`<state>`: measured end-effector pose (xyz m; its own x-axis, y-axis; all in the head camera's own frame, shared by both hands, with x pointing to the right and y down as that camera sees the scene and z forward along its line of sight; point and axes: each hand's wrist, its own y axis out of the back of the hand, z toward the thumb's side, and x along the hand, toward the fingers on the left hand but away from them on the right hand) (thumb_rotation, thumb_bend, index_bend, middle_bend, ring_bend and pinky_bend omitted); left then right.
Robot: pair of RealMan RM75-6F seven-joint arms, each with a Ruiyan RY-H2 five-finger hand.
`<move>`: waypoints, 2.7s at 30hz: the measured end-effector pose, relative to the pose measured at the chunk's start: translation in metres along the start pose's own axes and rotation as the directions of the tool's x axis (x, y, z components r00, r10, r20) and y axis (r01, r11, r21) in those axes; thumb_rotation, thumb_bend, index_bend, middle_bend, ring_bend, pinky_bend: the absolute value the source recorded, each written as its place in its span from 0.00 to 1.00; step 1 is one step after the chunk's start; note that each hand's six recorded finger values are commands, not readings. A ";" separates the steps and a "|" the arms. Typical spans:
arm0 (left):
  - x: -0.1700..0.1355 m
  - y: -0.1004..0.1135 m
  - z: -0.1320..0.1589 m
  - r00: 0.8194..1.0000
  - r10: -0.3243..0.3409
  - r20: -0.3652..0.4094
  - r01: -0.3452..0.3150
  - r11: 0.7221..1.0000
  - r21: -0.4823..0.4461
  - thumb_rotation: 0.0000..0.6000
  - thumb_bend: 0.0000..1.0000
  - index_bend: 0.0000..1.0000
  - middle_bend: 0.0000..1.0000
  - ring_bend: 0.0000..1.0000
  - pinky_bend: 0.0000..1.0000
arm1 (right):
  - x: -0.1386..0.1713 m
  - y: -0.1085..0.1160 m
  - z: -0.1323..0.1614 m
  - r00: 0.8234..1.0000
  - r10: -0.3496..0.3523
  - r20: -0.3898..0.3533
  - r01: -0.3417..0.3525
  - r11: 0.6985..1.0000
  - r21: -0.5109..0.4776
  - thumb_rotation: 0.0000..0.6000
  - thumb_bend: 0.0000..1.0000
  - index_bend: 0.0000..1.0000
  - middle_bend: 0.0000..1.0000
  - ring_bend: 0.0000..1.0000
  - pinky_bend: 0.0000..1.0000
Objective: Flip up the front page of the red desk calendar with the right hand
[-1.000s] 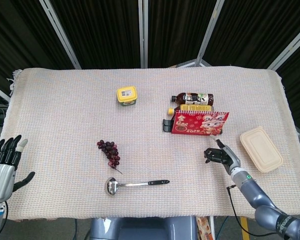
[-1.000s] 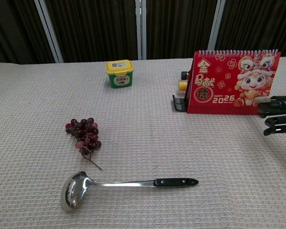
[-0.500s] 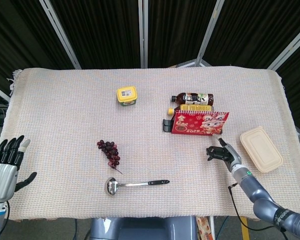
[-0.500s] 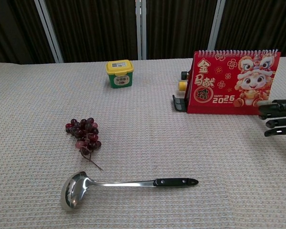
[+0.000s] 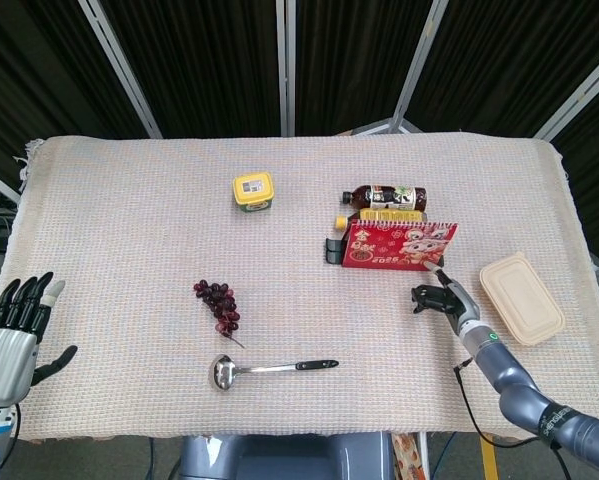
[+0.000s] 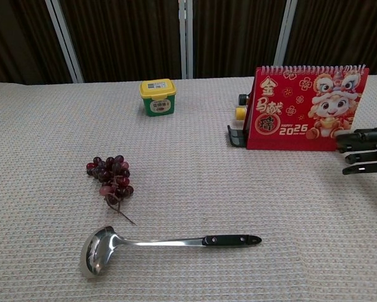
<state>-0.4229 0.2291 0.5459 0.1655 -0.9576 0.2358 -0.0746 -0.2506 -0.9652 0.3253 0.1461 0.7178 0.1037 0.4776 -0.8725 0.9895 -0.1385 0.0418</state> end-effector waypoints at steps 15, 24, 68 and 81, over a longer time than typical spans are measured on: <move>-0.002 0.001 0.005 1.000 -0.007 0.020 0.007 1.000 -0.004 1.00 0.17 0.00 0.00 0.00 0.00 | -0.006 -0.026 0.032 0.993 0.093 -0.070 -0.102 0.985 -0.140 1.00 0.40 0.01 0.64 0.67 0.53; -0.002 0.001 0.004 1.000 -0.008 0.021 0.008 1.000 -0.008 1.00 0.17 0.00 0.00 0.00 0.00 | 0.007 -0.039 0.053 0.982 0.144 -0.126 -0.160 0.979 -0.129 1.00 0.40 0.14 0.63 0.67 0.52; 0.002 -0.009 0.011 0.998 -0.047 0.038 0.047 0.999 -0.006 1.00 0.17 0.00 0.00 0.00 0.00 | 0.025 0.017 0.142 0.953 0.010 -0.303 0.098 0.937 0.337 1.00 0.34 0.08 0.05 0.00 0.00; 0.004 -0.007 0.004 0.999 -0.041 0.018 0.041 0.999 -0.013 1.00 0.17 0.00 0.00 0.00 0.00 | 0.050 0.011 0.155 0.904 0.048 -0.424 0.140 0.905 0.402 1.00 0.33 0.07 0.02 0.00 0.00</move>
<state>-0.4175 0.2281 0.5529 0.1863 -0.9438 0.2731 -0.0802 -0.2916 -0.9532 0.3261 0.0339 0.5995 0.1842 0.7930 -0.5806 0.8695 -0.4069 -0.2799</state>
